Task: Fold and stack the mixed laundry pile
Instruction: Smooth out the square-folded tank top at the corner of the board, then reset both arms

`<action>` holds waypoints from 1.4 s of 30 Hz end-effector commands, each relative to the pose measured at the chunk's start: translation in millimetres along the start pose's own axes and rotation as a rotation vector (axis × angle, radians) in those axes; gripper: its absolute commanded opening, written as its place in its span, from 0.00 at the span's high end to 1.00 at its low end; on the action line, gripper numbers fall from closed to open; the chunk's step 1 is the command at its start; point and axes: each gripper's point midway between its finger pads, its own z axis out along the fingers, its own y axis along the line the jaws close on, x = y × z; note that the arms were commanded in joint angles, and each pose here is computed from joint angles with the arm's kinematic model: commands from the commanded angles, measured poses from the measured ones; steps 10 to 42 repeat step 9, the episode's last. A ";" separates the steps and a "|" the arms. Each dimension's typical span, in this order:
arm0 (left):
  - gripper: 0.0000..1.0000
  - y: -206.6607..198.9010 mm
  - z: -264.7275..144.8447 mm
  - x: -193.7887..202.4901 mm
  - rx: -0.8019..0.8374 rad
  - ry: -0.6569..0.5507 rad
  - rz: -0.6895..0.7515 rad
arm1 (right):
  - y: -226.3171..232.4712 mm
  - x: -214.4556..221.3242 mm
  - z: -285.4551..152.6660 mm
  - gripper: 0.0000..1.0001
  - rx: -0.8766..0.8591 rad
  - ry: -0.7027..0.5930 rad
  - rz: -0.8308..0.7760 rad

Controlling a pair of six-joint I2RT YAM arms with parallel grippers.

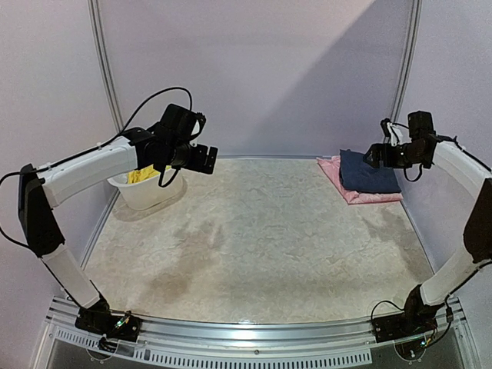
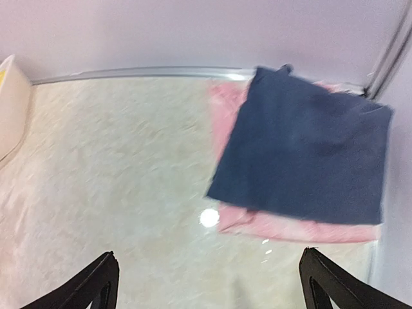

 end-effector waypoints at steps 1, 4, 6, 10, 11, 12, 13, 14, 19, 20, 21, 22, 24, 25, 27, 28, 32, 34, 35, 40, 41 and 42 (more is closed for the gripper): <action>0.00 5.2 -19.3 -19.3 0.002 -0.074 0.018 | 23.6 -14.9 -36.7 0.01 -0.045 -0.150 -0.022; 0.00 5.2 -21.5 -14.2 0.014 -0.061 0.024 | 36.3 -31.4 -71.2 0.01 -0.061 -0.264 -0.012; 0.01 4.6 -22.3 -7.5 0.025 -0.050 0.022 | 47.5 -36.8 -87.2 0.01 -0.096 -0.308 -0.043; 0.00 2.9 -25.5 -1.8 0.047 -0.039 0.014 | 53.9 -34.2 -88.5 0.01 -0.130 -0.295 -0.057; 0.00 2.9 -25.5 -1.8 0.047 -0.039 0.014 | 53.9 -34.2 -88.5 0.01 -0.130 -0.295 -0.057; 0.00 2.9 -25.5 -1.8 0.047 -0.039 0.014 | 53.9 -34.2 -88.5 0.01 -0.130 -0.295 -0.057; 0.00 2.9 -25.5 -1.8 0.047 -0.039 0.014 | 53.9 -34.2 -88.5 0.01 -0.130 -0.295 -0.057; 0.00 2.9 -25.5 -1.8 0.047 -0.039 0.014 | 53.9 -34.2 -88.5 0.01 -0.130 -0.295 -0.057; 0.00 2.9 -25.5 -1.8 0.047 -0.039 0.014 | 53.9 -34.2 -88.5 0.01 -0.130 -0.295 -0.057; 0.00 2.9 -25.5 -1.8 0.047 -0.039 0.014 | 53.9 -34.2 -88.5 0.01 -0.130 -0.295 -0.057; 0.00 2.9 -25.5 -1.8 0.047 -0.039 0.014 | 53.9 -34.2 -88.5 0.01 -0.130 -0.295 -0.057; 0.00 2.9 -25.5 -1.8 0.047 -0.039 0.014 | 53.9 -34.2 -88.5 0.01 -0.130 -0.295 -0.057; 0.00 2.9 -25.5 -1.8 0.047 -0.039 0.014 | 53.9 -34.2 -88.5 0.01 -0.130 -0.295 -0.057; 0.00 2.9 -25.5 -1.8 0.047 -0.039 0.014 | 53.9 -34.2 -88.5 0.01 -0.130 -0.295 -0.057; 0.00 2.9 -25.5 -1.8 0.047 -0.039 0.014 | 53.9 -34.2 -88.5 0.01 -0.130 -0.295 -0.057; 0.00 2.9 -25.5 -1.8 0.047 -0.039 0.014 | 53.9 -34.2 -88.5 0.01 -0.130 -0.295 -0.057; 0.00 2.9 -25.5 -1.8 0.047 -0.039 0.014 | 53.9 -34.2 -88.5 0.01 -0.130 -0.295 -0.057; 0.00 2.9 -25.5 -1.8 0.047 -0.039 0.014 | 53.9 -34.2 -88.5 0.01 -0.130 -0.295 -0.057; 0.00 2.9 -25.5 -1.8 0.047 -0.039 0.014 | 53.9 -34.2 -88.5 0.01 -0.130 -0.295 -0.057; 0.00 2.9 -25.5 -1.8 0.047 -0.039 0.014 | 53.9 -34.2 -88.5 0.01 -0.130 -0.295 -0.057; 0.00 2.9 -25.5 -1.8 0.047 -0.039 0.014 | 53.9 -34.2 -88.5 0.01 -0.130 -0.295 -0.057; 0.00 2.9 -25.5 -1.8 0.047 -0.039 0.014 | 53.9 -34.2 -88.5 0.01 -0.130 -0.295 -0.057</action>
